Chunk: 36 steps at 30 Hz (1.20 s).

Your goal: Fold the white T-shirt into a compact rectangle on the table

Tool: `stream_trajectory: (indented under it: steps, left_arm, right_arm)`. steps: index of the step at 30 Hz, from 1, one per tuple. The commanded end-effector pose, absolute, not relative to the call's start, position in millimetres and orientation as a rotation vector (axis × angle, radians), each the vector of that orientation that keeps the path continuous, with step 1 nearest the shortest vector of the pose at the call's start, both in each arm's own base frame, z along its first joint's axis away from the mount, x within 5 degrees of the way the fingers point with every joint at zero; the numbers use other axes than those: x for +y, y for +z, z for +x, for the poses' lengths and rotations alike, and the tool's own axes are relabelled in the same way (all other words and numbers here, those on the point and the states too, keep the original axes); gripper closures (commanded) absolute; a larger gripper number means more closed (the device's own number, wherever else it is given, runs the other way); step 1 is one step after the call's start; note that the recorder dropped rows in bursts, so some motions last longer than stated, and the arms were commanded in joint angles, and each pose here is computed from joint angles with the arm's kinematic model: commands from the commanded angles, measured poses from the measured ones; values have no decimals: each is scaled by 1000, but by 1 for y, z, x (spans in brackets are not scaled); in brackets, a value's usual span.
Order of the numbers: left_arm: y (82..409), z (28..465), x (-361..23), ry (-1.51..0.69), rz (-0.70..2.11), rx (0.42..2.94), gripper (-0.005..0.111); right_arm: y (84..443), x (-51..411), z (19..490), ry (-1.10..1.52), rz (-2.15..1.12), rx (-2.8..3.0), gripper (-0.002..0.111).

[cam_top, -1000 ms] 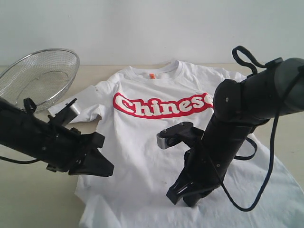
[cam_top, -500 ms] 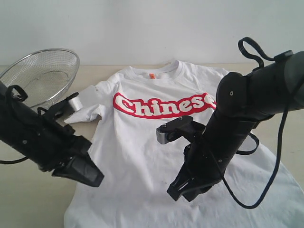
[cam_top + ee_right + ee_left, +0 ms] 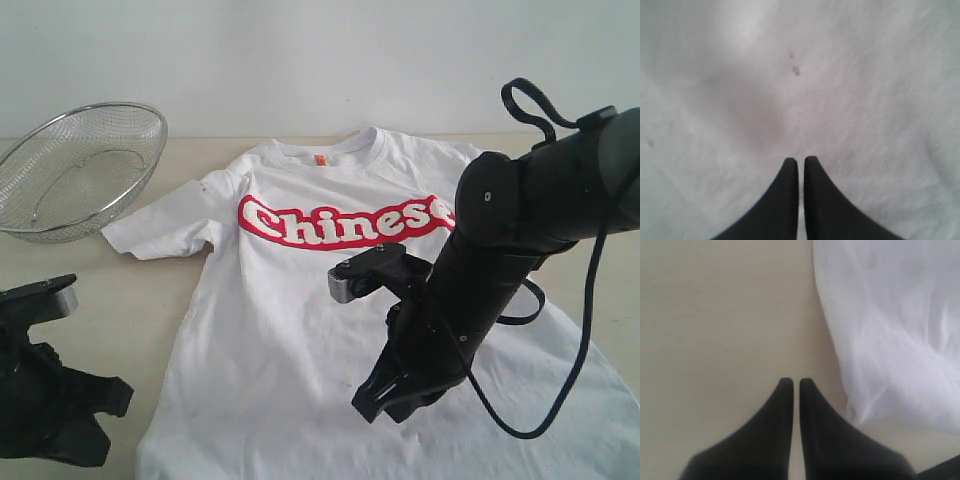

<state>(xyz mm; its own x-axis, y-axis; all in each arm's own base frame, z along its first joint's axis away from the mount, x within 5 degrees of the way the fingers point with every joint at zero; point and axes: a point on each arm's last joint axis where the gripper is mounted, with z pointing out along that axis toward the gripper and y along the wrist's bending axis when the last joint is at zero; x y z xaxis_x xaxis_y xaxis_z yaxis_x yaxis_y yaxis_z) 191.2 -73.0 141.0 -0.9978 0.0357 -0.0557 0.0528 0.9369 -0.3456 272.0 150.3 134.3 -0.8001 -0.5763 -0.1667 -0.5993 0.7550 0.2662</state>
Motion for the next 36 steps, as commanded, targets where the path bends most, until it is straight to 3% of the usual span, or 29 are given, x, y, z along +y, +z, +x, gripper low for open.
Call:
stream_trajectory:
  steps: [1, 9, 19, 26, 28, 32, 36]
  left_arm:
    - [136, 198, -76, -566, 13, 2992, 102]
    - [120, 202, -76, -560, -14, 3027, 102]
    - [101, 207, -88, -740, 4, 3018, 102]
    - [101, 199, -110, -1214, 250, 2932, 102]
    - [104, 192, -112, -1298, 321, 2952, 102]
    - [100, 179, -105, -1232, 371, 3124, 102]
    - [107, 152, -106, -1513, 383, 3185, 102]
  right_arm:
    - [137, 150, 272, 464, -982, 2853, 108]
    - [137, 150, 272, 464, -982, 2853, 108]
    - [137, 150, 272, 467, -985, 2857, 108]
    - [137, 150, 271, 469, -986, 2860, 108]
    - [137, 150, 271, 467, -988, 2857, 108]
    - [137, 150, 272, 466, -987, 2855, 108]
    - [137, 150, 272, 466, -987, 2855, 108]
